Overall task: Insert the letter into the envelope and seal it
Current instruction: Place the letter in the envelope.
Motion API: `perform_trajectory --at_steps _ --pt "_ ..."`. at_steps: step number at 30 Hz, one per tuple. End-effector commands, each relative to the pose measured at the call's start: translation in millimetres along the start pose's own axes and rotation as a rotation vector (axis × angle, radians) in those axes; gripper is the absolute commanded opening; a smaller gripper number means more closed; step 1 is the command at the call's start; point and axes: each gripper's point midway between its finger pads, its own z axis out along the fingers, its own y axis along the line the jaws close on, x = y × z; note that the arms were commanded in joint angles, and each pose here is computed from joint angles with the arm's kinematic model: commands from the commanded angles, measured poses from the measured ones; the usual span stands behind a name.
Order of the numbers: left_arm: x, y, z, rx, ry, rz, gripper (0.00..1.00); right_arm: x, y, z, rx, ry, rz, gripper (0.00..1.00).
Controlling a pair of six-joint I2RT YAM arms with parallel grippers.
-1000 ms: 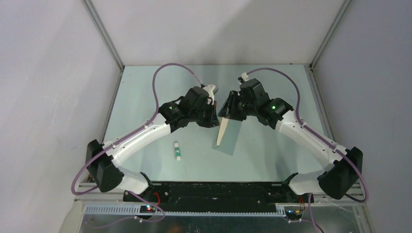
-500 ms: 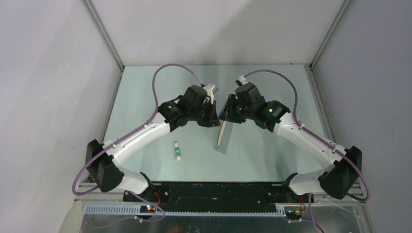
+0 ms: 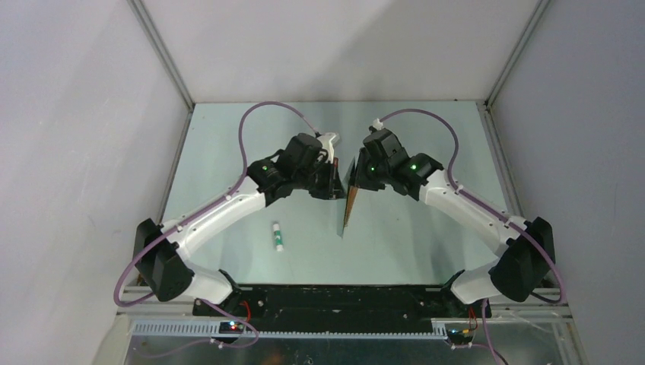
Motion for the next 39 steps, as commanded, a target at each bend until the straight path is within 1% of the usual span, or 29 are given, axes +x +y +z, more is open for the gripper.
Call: perform_trajectory --at_steps 1,2,4,6,9,15,19,23,30,35,39 --pt "-10.7 -23.0 -15.6 0.109 -0.050 0.013 0.00 -9.1 -9.1 11.2 0.030 -0.023 -0.008 0.20" --pt "-9.7 -23.4 -14.9 0.113 -0.044 0.013 0.00 -9.6 -7.6 12.7 0.020 -0.021 -0.009 0.20" --pt "-7.5 -25.1 -13.1 0.127 -0.030 0.015 0.00 -13.5 -1.6 15.5 -0.010 -0.029 -0.007 0.16" --pt "-4.9 -26.8 -10.8 0.141 -0.014 0.013 0.00 -19.0 1.2 18.3 -0.028 -0.041 0.002 0.06" --pt "-2.8 -27.5 -10.0 0.148 -0.006 0.013 0.00 -22.8 -2.7 26.0 -0.015 -0.032 0.013 0.01" --pt "-2.8 -28.8 -11.6 0.156 -0.008 0.021 0.00 -19.7 7.9 30.7 -0.074 0.006 0.024 0.00" --pt "0.6 -24.0 -8.8 0.140 0.003 0.025 0.00 -27.2 21.1 17.4 -0.128 -0.026 0.029 0.00" --pt "4.7 -24.8 -7.3 0.149 0.013 0.032 0.00 -36.0 26.8 4.9 -0.142 -0.057 0.049 0.00" --pt "4.1 -19.6 -4.3 0.126 0.011 0.035 0.00 -30.9 37.7 -7.2 -0.156 -0.051 0.077 0.00" --pt "6.7 -21.7 -4.4 0.142 0.021 0.041 0.00 -34.4 29.7 -7.1 -0.111 -0.081 0.086 0.00" --pt "6.4 -27.9 -9.2 0.176 0.015 0.051 0.00 -35.4 15.5 13.5 -0.040 -0.085 0.095 0.00"
